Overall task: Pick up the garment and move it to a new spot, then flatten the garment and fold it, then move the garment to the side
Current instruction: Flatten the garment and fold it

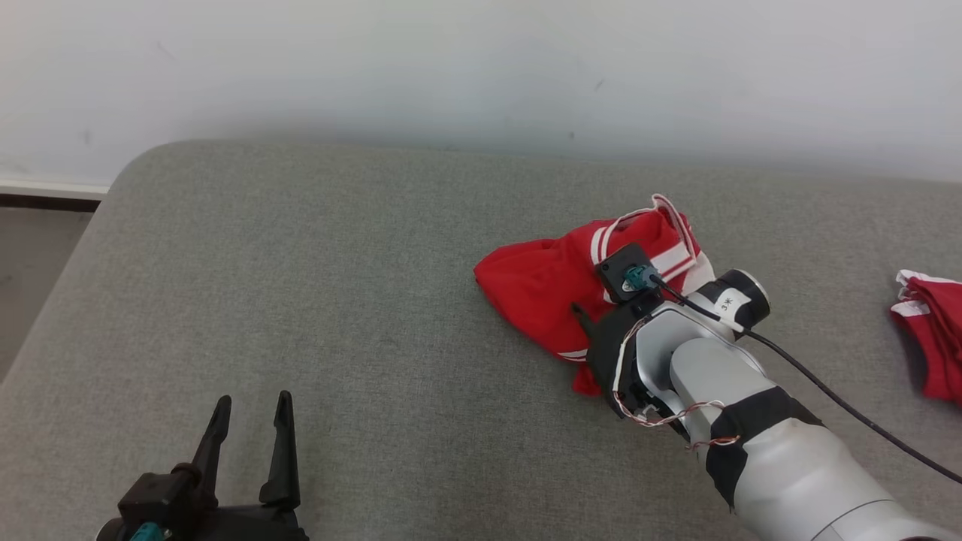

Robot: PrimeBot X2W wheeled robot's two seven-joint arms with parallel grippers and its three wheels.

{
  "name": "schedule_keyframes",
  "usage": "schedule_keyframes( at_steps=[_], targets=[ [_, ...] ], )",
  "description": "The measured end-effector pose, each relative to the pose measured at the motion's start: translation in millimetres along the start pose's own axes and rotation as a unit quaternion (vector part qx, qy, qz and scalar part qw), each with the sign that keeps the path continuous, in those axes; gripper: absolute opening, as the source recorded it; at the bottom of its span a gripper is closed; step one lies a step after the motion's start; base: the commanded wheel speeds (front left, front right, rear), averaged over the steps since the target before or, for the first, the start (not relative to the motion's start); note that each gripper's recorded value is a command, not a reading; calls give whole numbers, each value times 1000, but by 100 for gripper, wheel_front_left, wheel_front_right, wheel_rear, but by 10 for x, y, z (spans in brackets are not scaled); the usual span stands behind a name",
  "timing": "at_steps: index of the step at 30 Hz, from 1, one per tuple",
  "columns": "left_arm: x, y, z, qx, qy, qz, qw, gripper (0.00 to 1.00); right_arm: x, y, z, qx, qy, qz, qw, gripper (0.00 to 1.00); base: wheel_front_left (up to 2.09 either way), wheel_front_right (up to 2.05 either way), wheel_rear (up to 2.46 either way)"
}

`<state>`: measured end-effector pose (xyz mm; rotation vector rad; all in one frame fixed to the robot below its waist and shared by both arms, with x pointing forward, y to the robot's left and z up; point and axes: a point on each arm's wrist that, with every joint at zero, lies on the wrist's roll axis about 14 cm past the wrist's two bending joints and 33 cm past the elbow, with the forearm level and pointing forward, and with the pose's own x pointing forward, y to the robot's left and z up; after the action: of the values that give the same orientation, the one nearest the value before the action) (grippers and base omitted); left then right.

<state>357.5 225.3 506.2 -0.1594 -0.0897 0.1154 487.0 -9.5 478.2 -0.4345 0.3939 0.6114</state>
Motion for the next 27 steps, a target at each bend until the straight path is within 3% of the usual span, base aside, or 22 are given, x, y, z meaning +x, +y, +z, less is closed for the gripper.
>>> schedule_keyframes(
  at_steps=[1, 2, 6, 9, 12, 15, 19, 23, 27],
  targets=[
    [-3, 13, -10, 0, 2, 2, 1000, 100, 24, 26, -19, 0, 5, 4, 1000, 12, 0, 0, 0],
    [-6, 23, -17, 1, 3, 4, 1000, 100, 41, 45, -51, 0, 11, 7, 1000, 0, 0, 0, 0],
    [-14, 38, -29, 1, 5, 6, 1000, 100, 50, 78, -136, 10, 22, 11, 1000, 0, 0, 0, 0],
    [-17, 42, -12, 0, 2, 7, 1000, 100, 32, 99, 19, 20, -9, 14, 1000, 0, 0, 0, 0],
    [-17, 39, 3, -1, 0, 6, 1000, 100, -6, 97, 356, 40, -68, 16, 997, 0, 0, 0, 0],
    [-1, 26, 18, -1, -3, 4, 1000, 100, -121, 20, 915, 66, -152, 18, 986, 0, 0, 0, 0],
    [33, -26, 36, -2, -7, -3, 1000, 100, -313, -73, 1514, 89, -237, 25, 967, 0, 0, 0, 0],
    [47, -69, 36, -3, -7, -9, 1000, 100, -562, -64, 2114, 78, -321, 43, 943, 0, 0, 0, 0],
    [48, -81, 37, -3, -7, -11, 1000, 100, -945, -100, 2729, 98, -427, 62, 897, 0, 0, 0, 0]
  ],
)
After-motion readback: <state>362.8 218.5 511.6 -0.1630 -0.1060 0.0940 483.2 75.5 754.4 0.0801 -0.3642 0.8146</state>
